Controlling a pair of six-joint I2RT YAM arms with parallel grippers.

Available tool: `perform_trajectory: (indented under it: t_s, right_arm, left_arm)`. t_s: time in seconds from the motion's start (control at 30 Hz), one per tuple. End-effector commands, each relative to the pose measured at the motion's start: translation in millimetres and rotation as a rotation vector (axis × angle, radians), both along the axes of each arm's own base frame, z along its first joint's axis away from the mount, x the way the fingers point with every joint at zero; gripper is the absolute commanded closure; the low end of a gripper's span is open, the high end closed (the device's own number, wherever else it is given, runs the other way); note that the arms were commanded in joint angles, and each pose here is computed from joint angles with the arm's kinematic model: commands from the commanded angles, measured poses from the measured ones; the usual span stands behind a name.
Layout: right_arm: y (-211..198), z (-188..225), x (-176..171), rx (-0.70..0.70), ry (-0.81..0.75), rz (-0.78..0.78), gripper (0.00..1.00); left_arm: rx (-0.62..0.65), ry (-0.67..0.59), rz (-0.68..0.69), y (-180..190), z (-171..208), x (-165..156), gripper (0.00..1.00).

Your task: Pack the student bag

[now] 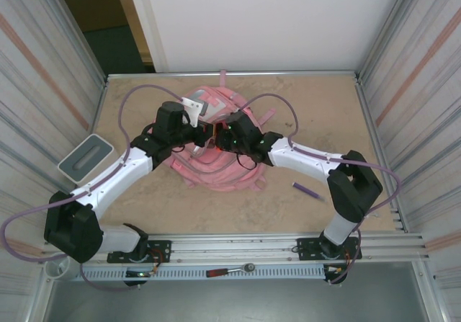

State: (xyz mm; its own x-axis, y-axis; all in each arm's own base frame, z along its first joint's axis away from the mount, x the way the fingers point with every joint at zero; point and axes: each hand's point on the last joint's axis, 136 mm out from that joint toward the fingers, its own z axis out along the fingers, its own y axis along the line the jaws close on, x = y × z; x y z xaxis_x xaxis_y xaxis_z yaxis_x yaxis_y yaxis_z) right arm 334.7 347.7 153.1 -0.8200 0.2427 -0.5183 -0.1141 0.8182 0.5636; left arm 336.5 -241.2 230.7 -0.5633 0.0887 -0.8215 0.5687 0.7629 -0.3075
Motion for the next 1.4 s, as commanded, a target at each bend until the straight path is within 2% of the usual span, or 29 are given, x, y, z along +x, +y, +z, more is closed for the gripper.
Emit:
perform_trajectory:
  t_s: [0.0, 0.17, 0.27, 0.47, 0.57, 0.67, 0.8, 0.9, 0.97, 1.17, 1.37]
  right_arm:
    - [7, -18, 2, -0.049, 0.012, 0.023, 0.79]
    - [37, 6, 16, 0.005, -0.048, 0.096, 0.8]
    - [35, 23, 16, 0.022, -0.082, 0.119, 0.79]
    - [-8, 42, -7, -0.003, -0.118, 0.128, 0.72]
    - [-35, 48, -27, -0.05, -0.139, 0.139, 0.64]
    - [-73, 49, -45, -0.12, -0.156, 0.107, 0.52]
    - [-158, 18, -61, -0.326, -0.076, -0.036, 0.33]
    - [-223, -11, -80, -0.481, 0.047, -0.149, 0.27]
    - [-248, -28, -94, -0.537, 0.116, -0.194, 0.23]
    - [-281, -67, -129, -0.619, 0.28, -0.271, 0.16]
    - [-293, -93, -138, -0.688, 0.382, -0.31, 0.15]
  left_arm:
    - [-0.096, -0.154, -0.05, -9, 57, -8, 1.0]
    - [-0.091, -0.149, -0.053, -12, 54, -7, 1.0]
    - [-0.086, -0.144, -0.058, -14, 52, -7, 1.0]
    - [-0.07, -0.152, -0.036, -10, 49, -4, 1.0]
    - [-0.06, -0.161, -0.023, -7, 50, -4, 1.0]
    - [-0.046, -0.162, -0.013, -4, 48, -4, 1.0]
    - [-0.035, -0.165, -0.005, -2, 48, -4, 1.0]
    - [-0.034, -0.17, -0.006, -1, 48, -5, 1.0]
    - [-0.034, -0.172, -0.003, -1, 48, -4, 1.0]
    - [-0.035, -0.164, -0.01, -3, 44, -3, 1.0]
    - [-0.029, -0.163, -0.011, -4, 39, -2, 1.0]
